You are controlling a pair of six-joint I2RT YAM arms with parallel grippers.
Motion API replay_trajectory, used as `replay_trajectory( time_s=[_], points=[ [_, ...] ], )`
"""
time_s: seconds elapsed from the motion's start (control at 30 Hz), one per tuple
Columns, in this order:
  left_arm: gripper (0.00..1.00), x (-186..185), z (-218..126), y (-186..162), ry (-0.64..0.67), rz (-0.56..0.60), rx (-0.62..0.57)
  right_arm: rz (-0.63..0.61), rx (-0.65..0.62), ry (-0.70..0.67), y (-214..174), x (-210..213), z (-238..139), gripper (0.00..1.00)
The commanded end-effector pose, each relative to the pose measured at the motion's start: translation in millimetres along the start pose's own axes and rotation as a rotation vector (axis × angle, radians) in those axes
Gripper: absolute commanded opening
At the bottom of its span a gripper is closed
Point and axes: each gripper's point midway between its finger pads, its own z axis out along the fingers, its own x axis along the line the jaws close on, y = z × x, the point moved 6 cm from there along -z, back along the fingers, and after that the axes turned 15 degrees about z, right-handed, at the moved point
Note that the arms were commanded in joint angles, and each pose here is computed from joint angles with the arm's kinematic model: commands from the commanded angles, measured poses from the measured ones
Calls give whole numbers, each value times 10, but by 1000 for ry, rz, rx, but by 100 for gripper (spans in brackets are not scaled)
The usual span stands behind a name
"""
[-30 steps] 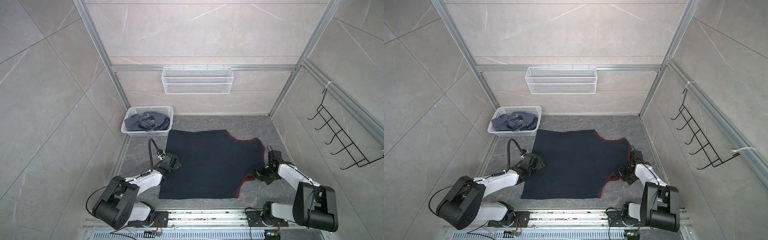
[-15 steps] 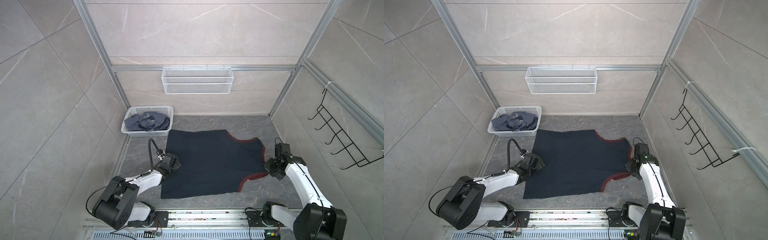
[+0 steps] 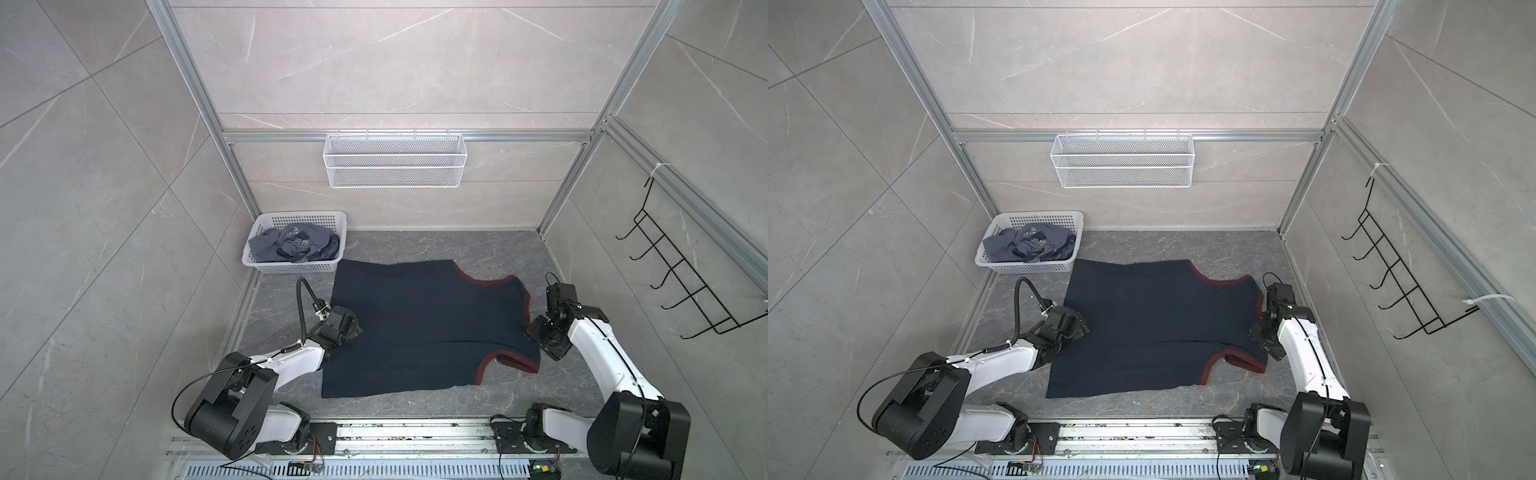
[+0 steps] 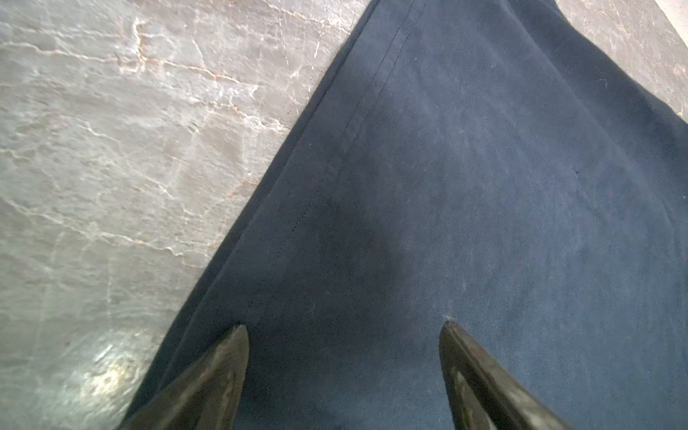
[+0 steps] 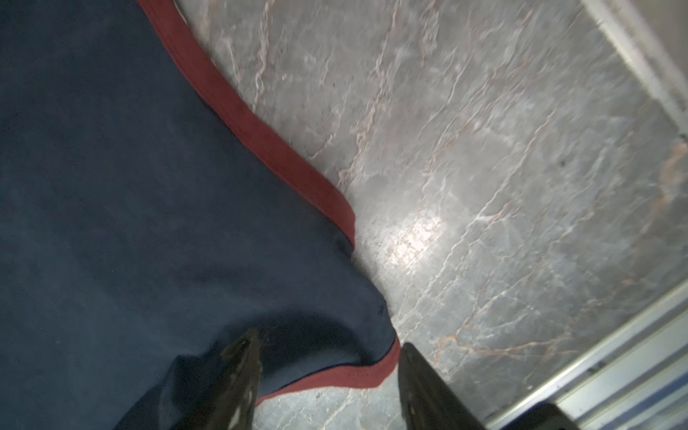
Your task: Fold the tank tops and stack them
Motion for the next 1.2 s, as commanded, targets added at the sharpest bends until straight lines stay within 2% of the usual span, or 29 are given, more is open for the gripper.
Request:
replay_trajectory(
  time_s=[0.0,0.13,0.23,0.33,0.4,0.5,0.57,0.7,0.87,1.0,1.17],
  points=[
    [84,483,4,-503,214,39,211,63,29,20,-6,-80,19,61],
    [84,475,3,-485,210,41,201,125,119,81,-28,-98,209,61],
    [84,301,-30,-392,102,95,205,125,179,196,-92,27,248,59],
    [84,45,-264,-193,-13,157,216,102,88,206,-10,16,67,59],
    [84,-87,-504,-58,-63,184,180,87,47,209,27,0,-38,60],
    [85,-166,-790,89,-101,207,143,78,87,245,-32,36,-16,61],
    [85,-206,-870,89,-141,207,167,78,134,278,-87,80,71,62],
    [85,-343,-908,-167,-241,205,279,74,222,333,-166,185,240,62],
    [85,-466,-894,-537,-263,262,380,92,286,312,-227,195,466,63],
    [84,-354,-762,-763,-221,240,432,127,304,238,-239,144,648,64],
    [85,-86,-636,-947,-93,223,467,168,261,81,-170,17,798,64]
  ],
)
